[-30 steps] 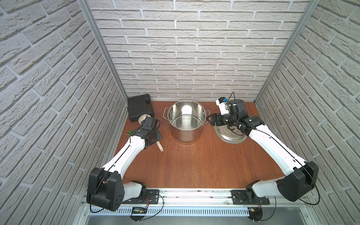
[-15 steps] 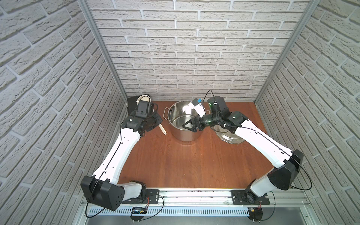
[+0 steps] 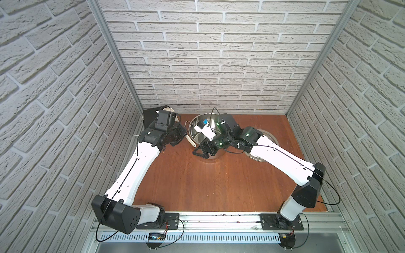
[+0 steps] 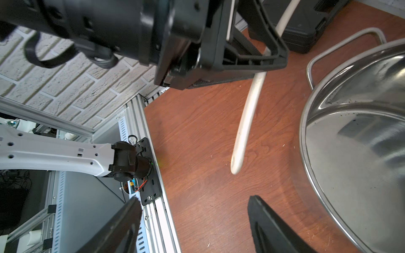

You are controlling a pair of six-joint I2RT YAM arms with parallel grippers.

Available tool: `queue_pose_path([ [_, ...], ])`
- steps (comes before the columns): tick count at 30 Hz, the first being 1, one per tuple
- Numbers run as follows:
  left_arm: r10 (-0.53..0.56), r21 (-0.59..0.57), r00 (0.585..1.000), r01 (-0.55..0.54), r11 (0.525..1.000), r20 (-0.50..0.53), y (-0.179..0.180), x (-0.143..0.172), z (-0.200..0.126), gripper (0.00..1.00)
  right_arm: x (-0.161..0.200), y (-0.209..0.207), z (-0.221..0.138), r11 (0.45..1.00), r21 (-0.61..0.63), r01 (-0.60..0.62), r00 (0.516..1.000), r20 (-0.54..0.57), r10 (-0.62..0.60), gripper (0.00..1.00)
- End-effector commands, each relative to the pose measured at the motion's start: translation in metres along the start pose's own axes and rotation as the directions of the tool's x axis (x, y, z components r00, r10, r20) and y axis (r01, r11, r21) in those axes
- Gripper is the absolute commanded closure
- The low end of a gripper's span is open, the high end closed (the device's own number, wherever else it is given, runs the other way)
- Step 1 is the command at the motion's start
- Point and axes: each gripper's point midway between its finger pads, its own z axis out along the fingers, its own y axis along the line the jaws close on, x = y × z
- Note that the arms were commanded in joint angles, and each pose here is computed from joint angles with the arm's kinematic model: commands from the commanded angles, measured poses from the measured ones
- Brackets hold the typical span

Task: Stir the soup with a spoon
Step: Adjust the spoon.

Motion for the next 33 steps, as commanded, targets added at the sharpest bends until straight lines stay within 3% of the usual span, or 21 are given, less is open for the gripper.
queue_pose_path([
  [1,-0.033,0.086,0.999,0.032,0.996,0.006,-0.016,0.002,-0.007,1.0,-0.014,-0.002,-0.004,0.997,0.055,0.049,0.998,0.03,-0.051,0.23],
  [9,-0.052,0.111,0.999,0.052,0.992,-0.004,-0.018,0.01,-0.008,1.0,-0.013,-0.008,0.008,0.997,0.069,0.045,0.999,0.004,-0.045,0.4],
  [13,-0.055,0.12,0.998,0.055,0.991,-0.009,-0.02,0.011,-0.007,1.0,-0.012,-0.011,0.011,0.996,0.08,0.041,0.999,0.002,-0.041,0.43],
  [15,-0.053,0.118,0.998,0.055,0.991,-0.017,-0.02,0.012,-0.005,1.0,-0.017,-0.013,0.011,0.995,0.091,0.046,0.999,0.013,-0.047,0.53],
  [23,-0.063,0.089,0.998,0.062,0.994,0.001,-0.012,0.011,-0.004,1.0,-0.025,-0.013,0.008,0.993,0.107,0.051,0.997,0.049,-0.056,0.47],
  [27,-0.083,0.076,0.996,0.084,0.994,-0.012,-0.011,0.013,-0.002,1.0,-0.029,-0.02,0.003,0.984,0.168,0.066,0.994,0.075,-0.079,0.61],
  [33,-0.135,0.04,0.991,0.135,0.99,-0.023,-0.003,0.016,-0.004,1.0,-0.03,-0.025,-0.001,0.96,0.255,0.114,0.988,0.077,-0.137,0.65],
])
